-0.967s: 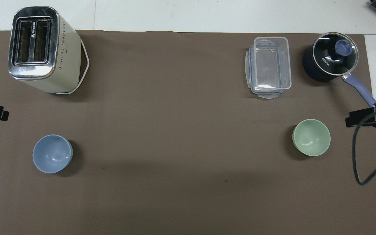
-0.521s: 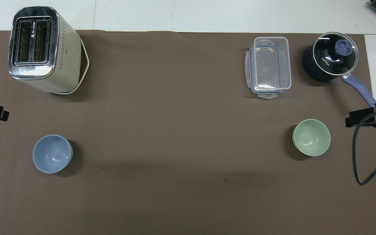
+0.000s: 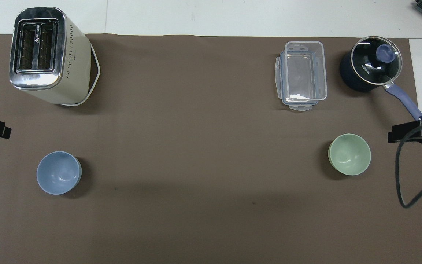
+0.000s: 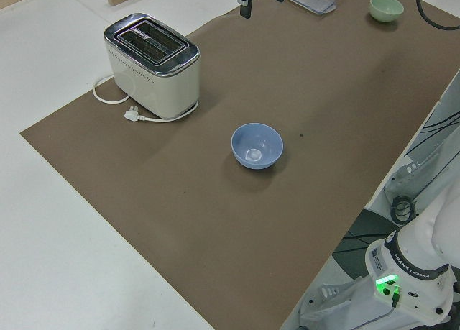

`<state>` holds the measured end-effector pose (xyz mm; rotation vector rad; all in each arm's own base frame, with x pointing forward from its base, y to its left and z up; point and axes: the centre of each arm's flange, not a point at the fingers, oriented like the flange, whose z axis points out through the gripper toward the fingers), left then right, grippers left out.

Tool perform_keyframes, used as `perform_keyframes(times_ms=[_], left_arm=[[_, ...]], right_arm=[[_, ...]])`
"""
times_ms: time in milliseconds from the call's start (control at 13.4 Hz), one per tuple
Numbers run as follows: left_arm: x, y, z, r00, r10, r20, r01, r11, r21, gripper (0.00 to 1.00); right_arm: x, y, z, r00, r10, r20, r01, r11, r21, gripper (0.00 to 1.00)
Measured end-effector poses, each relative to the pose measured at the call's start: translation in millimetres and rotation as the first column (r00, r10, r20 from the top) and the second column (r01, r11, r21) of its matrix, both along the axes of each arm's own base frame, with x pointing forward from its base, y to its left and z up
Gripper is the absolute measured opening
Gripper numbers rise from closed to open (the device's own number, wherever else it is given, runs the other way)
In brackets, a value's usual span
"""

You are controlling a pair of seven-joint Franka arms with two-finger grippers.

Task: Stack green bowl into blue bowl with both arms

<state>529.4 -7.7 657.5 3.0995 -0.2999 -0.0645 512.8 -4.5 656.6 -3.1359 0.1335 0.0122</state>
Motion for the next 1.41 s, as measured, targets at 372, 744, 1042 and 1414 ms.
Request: perform_keyframes(times_ms=[372, 744, 1042, 1414], left_arm=[[-5, 6, -11, 1.000, 0.002, 0.015, -0.002, 1.000, -0.003, 1.00], [5, 64, -62, 0.999, 0.026, 0.044, -0.025, 1.000, -0.008, 1.00], [3, 89, -112, 0.999, 0.018, 0.030, -0.016, 0.999, -0.048, 1.00], [-1, 112, -168, 0.999, 0.016, 0.039, -0.011, 0.994, -0.110, 1.00]], right_arm=[[0.0, 0, 0, 1.000, 0.000, 0.000, 0.000, 1.000, 0.000, 1.00], [0.0, 0, 0, 1.000, 0.000, 0.000, 0.000, 1.000, 0.000, 1.00], [0.0, 0, 0, 1.000, 0.000, 0.000, 0.000, 1.000, 0.000, 1.00], [0.0, 0, 0, 1.000, 0.000, 0.000, 0.000, 1.000, 0.000, 1.00]])
